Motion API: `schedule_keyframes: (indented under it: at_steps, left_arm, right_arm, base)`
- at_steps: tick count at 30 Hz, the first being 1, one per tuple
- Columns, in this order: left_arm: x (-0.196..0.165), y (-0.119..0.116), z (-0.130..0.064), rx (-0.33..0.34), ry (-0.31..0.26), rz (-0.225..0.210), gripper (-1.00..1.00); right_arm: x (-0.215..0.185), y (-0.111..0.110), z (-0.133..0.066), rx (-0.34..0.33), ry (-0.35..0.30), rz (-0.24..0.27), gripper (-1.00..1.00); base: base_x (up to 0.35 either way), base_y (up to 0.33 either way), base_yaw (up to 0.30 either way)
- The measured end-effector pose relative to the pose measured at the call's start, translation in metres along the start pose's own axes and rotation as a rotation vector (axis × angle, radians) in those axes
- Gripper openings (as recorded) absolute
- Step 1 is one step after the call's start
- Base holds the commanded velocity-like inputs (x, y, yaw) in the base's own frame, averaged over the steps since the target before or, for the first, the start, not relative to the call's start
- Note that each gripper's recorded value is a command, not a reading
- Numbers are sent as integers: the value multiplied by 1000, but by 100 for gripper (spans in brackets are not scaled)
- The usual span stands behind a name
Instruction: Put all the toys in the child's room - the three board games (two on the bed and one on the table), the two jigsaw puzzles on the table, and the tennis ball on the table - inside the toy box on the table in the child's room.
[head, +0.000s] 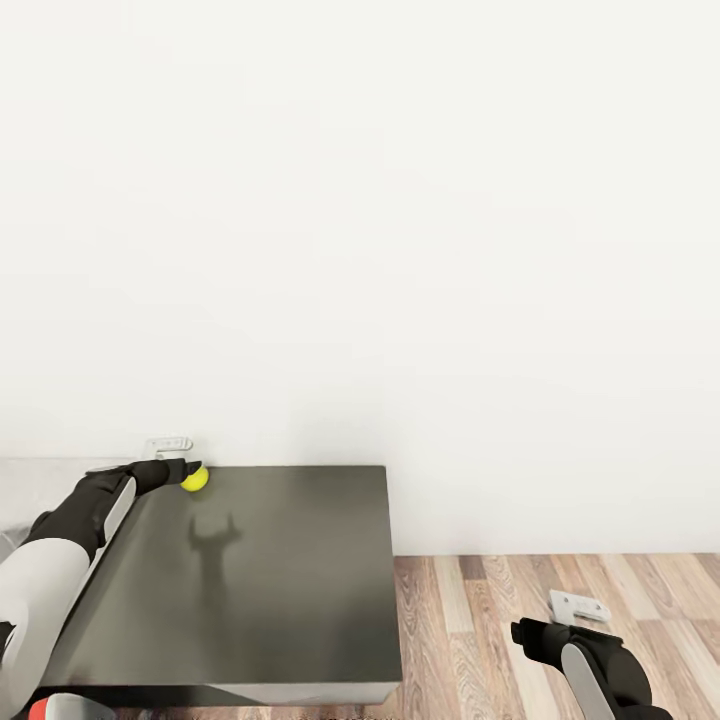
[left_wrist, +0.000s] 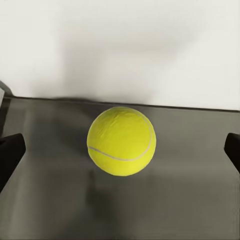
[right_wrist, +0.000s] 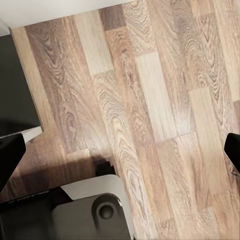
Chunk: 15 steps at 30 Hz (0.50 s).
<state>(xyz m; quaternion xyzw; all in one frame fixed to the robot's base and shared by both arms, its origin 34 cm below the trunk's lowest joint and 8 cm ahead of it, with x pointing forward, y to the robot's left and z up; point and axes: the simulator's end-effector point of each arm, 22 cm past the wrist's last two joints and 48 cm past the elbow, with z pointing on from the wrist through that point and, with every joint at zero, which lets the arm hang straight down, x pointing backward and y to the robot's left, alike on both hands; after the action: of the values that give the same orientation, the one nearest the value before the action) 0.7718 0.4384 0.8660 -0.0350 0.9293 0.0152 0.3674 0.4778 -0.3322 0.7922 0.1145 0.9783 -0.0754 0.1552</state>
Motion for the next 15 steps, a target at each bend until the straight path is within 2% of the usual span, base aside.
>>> schedule_keyframes:
  at_steps: [7,15]
  left_arm:
    - [6,0,4,-1,11,1,100]
    - [13,-1,10,0,24,4,100]
  right_arm:
    - [4,0,3,2,11,-2,100]
    - [8,0,7,5,23,-4,100]
  base:
    - [96,46,0]
    - [17,8,0]
